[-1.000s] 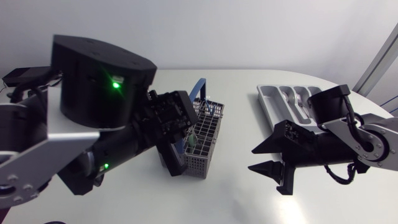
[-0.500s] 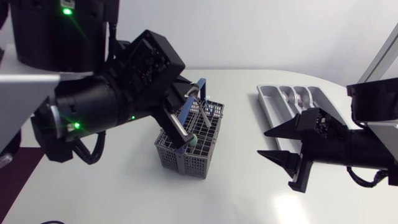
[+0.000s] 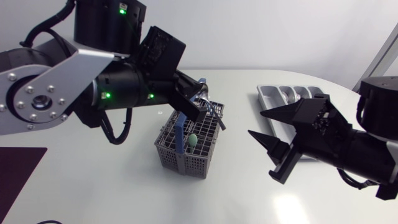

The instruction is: Unload the cutlery basket into the drawer organizer.

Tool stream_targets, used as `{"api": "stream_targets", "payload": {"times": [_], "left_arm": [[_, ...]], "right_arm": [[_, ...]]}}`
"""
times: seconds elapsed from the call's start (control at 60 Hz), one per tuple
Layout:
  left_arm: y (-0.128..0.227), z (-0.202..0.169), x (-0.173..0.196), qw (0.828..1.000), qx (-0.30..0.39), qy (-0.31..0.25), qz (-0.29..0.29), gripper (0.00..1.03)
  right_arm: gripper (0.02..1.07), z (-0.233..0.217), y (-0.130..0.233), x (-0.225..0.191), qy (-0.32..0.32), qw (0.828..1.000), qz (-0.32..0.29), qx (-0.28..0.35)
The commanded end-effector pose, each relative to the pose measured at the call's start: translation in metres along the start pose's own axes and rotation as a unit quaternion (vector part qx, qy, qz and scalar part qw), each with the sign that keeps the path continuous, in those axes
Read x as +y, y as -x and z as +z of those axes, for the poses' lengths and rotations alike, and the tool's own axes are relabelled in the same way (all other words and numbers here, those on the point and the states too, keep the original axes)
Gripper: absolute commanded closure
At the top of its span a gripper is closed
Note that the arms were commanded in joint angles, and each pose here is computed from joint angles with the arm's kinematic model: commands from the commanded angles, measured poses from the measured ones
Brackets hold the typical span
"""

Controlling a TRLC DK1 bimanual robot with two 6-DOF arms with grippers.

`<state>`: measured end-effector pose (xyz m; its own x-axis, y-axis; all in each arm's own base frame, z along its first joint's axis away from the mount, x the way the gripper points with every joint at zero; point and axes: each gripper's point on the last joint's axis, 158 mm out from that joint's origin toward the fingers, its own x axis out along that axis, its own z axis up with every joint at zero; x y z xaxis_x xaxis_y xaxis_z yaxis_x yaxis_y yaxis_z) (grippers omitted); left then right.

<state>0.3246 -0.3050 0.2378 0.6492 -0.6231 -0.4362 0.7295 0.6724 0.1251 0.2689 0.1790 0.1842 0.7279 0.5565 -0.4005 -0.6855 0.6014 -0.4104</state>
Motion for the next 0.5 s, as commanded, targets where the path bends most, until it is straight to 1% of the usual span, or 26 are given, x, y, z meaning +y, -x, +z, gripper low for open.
{"api": "stream_targets", "payload": {"times": [0.0,0.133,0.367,0.483], "left_arm": [[-0.005,0.017,0.001,0.999,-0.019,0.034,-0.008,0.96],[-0.015,0.015,-0.003,0.998,-0.014,0.062,-0.028,0.96],[-0.03,0.005,-0.01,0.995,0.005,0.088,-0.047,0.96],[-0.033,0.003,-0.009,0.994,0.008,0.098,-0.051,0.96]], "right_arm": [[0.43,-0.009,-0.012,0.012,-0.017,1.0,0.007,0.013],[0.43,-0.002,-0.025,0.018,-0.014,1.0,0.004,0.008],[0.44,0.013,-0.039,0.01,-0.034,0.999,-0.006,-0.002],[0.57,0.02,-0.042,0.004,-0.039,0.999,-0.015,-0.006]]}}
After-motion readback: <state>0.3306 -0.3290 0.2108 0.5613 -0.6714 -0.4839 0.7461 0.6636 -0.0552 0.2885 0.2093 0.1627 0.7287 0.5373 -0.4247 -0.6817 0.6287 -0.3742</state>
